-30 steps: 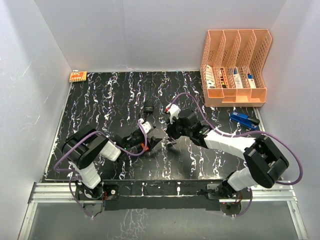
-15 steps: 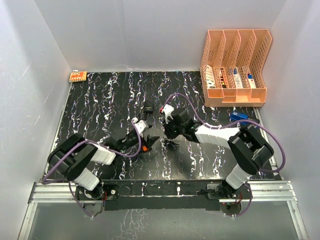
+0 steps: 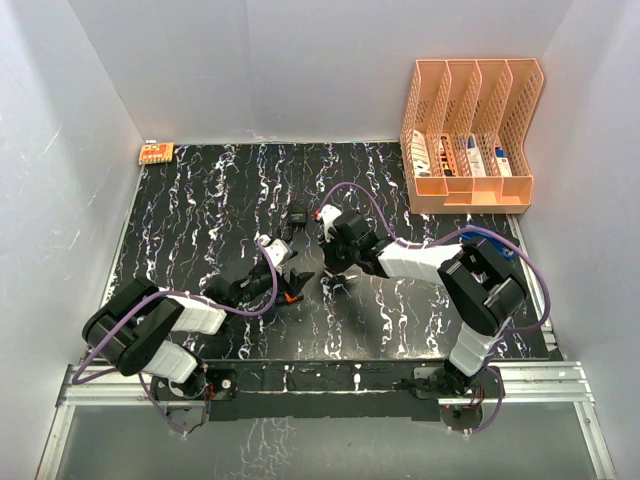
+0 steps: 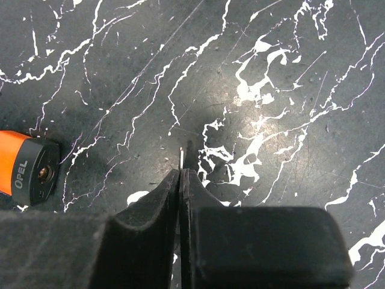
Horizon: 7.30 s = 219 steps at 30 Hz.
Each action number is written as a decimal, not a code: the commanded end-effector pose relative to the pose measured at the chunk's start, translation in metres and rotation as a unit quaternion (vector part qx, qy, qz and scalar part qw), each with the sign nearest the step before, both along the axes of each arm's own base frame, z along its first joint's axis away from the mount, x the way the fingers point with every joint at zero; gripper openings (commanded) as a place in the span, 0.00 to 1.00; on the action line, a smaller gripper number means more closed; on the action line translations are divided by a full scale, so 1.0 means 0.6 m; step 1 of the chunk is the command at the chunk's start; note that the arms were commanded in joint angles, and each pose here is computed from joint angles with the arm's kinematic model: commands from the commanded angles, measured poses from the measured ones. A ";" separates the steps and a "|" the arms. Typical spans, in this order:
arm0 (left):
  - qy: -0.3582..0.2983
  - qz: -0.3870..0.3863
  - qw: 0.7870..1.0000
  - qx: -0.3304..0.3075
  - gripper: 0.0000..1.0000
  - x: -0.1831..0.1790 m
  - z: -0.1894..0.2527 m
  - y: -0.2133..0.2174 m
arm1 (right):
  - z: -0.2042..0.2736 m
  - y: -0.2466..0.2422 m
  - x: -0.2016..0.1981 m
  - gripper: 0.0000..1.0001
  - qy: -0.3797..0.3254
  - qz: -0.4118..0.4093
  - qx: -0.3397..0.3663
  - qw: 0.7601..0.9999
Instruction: Unlock with the key
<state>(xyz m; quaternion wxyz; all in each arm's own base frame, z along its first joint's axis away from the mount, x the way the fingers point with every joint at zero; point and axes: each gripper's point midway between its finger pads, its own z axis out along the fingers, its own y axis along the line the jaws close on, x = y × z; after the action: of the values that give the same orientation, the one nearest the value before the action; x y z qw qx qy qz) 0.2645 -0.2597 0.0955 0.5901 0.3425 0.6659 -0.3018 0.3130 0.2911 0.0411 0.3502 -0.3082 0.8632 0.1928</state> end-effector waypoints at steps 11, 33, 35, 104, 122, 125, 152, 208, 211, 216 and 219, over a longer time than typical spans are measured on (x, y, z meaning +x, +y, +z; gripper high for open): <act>-0.013 0.010 1.000 -0.010 0.68 0.004 0.017 0.005 | 0.038 0.007 0.040 0.31 -0.014 -0.049 0.045 0.998; -0.004 0.013 1.000 -0.011 0.68 0.009 0.014 0.002 | 0.006 -0.036 -0.026 0.37 0.052 -0.090 0.023 0.994; -0.001 0.013 1.000 -0.010 0.68 0.010 0.011 0.002 | 0.002 -0.037 -0.029 0.37 0.054 -0.091 0.021 0.994; -0.037 -0.111 0.992 -0.052 0.64 -0.014 0.029 -0.094 | 0.265 -0.065 -0.042 0.00 -0.218 0.008 0.110 0.970; -0.076 -0.115 0.989 -0.050 0.48 0.008 0.031 -0.127 | 0.271 -0.054 -0.052 0.00 -0.208 0.024 0.127 0.969; -0.088 -0.114 0.988 -0.052 0.45 0.015 0.034 -0.132 | 0.270 -0.053 -0.054 0.00 -0.206 0.027 0.129 0.970; -0.115 -0.111 0.985 -0.070 0.33 0.025 0.039 -0.153 | 0.261 -0.050 -0.061 0.00 -0.198 0.036 0.130 0.971; -0.274 0.069 0.936 0.211 0.00 0.081 0.083 -0.107 | 0.266 -0.094 0.020 0.54 0.004 -0.279 0.330 0.902; -0.284 0.069 0.933 0.209 0.00 0.078 0.087 -0.114 | 0.262 -0.086 0.019 0.52 0.025 -0.276 0.342 0.898; -0.298 0.077 0.927 0.213 0.00 0.077 0.092 -0.120 | 0.253 -0.075 0.019 0.50 0.052 -0.274 0.351 0.894; -0.306 0.085 0.923 0.218 0.00 0.080 0.092 -0.122 | 0.248 -0.073 0.018 0.49 0.060 -0.276 0.352 0.892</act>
<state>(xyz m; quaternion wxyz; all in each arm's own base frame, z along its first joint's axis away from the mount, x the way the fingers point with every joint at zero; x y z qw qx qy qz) 0.3056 -0.3266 0.1249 0.6677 0.5027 0.5490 0.0043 0.3140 0.2357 0.1566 0.4051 0.0906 0.8389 0.3521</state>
